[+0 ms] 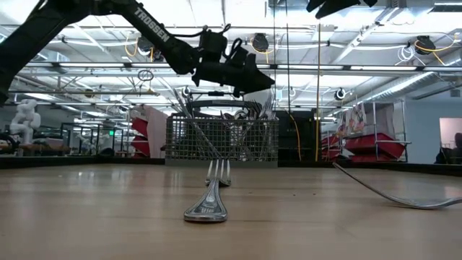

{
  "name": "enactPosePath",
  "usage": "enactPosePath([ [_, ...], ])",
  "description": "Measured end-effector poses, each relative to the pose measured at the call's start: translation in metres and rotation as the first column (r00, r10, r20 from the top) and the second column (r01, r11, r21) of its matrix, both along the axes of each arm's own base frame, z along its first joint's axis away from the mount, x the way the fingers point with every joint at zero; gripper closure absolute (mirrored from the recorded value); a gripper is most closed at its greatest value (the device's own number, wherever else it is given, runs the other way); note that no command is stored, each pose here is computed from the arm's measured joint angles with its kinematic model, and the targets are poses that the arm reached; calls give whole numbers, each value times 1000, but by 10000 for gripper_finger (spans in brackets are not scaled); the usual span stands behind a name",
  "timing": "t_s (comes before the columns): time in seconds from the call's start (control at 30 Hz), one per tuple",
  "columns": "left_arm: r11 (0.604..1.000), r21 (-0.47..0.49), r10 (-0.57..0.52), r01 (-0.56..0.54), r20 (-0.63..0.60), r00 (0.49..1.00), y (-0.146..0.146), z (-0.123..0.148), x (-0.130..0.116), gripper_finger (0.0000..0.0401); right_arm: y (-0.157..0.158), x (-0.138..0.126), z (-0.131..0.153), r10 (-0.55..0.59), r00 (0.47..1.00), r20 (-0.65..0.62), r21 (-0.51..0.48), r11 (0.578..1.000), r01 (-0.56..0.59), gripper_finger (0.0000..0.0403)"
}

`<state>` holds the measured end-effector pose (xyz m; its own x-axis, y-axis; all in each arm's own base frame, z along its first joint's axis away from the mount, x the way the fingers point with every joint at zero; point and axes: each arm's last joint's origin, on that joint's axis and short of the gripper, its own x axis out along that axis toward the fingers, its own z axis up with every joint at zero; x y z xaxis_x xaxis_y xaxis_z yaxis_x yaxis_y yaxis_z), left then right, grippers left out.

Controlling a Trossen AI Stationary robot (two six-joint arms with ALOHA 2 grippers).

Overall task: Sort silverware
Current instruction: Put the silver fork into the utensil holder

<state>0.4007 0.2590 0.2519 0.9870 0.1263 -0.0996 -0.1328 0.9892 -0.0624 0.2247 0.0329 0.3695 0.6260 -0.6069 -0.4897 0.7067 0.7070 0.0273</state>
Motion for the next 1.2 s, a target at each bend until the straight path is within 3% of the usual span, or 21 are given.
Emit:
enactPosePath([
  [0.17, 1000, 12, 1, -1, -48, 999, 1, -5, -1, 210, 3, 1, 1, 12, 1000, 17, 6, 1000, -12, 245],
  [0.27, 1000, -25, -17, 16, -25, 1000, -1, 8, -7, 192, 10, 1, -3, 72, 997, -1, 45, 996, -72, 245],
  [0.33, 999, 9, -53, 52, 34, 998, -4, 36, -14, 186, 18, 2, -16, 111, 993, -28, 107, 989, -107, 245],
  [0.43, 986, 103, -144, 130, 145, 979, -17, 98, -35, 185, 38, 7, -54, 136, 990, -26, 205, 970, -128, 245],
  [0.6, 946, 259, -262, 195, 260, 929, -62, 192, -93, 185, 86, 20, -136, 201, 970, 136, 307, 923, -234, 245],
  [0.73, 911, 348, -327, 221, 284, 901, -111, 243, -145, 185, 120, 31, -189, 260, 952, 162, 394, 867, -304, 245],
  [0.83, 900, 357, -351, 250, 256, 901, -142, 258, -174, 185, 147, 42, -205, 315, 938, 144, 420, 839, -346, 245],
  [0.9, 907, 336, -343, 255, 234, 910, -158, 262, -188, 185, 162, 47, -209, 339, 937, 90, 413, 843, -345, 247],
  [1.03, 916, 276, -350, 291, 191, 917, -181, 263, -204, 185, 183, 43, -219, 307, 947, -94, 349, 901, -258, 261],
  [1.2, 904, 193, -406, 381, 113, 907, -201, 254, -203, 185, 203, 14, -216, 181, 971, -154, 289, 948, -131, 283],
])
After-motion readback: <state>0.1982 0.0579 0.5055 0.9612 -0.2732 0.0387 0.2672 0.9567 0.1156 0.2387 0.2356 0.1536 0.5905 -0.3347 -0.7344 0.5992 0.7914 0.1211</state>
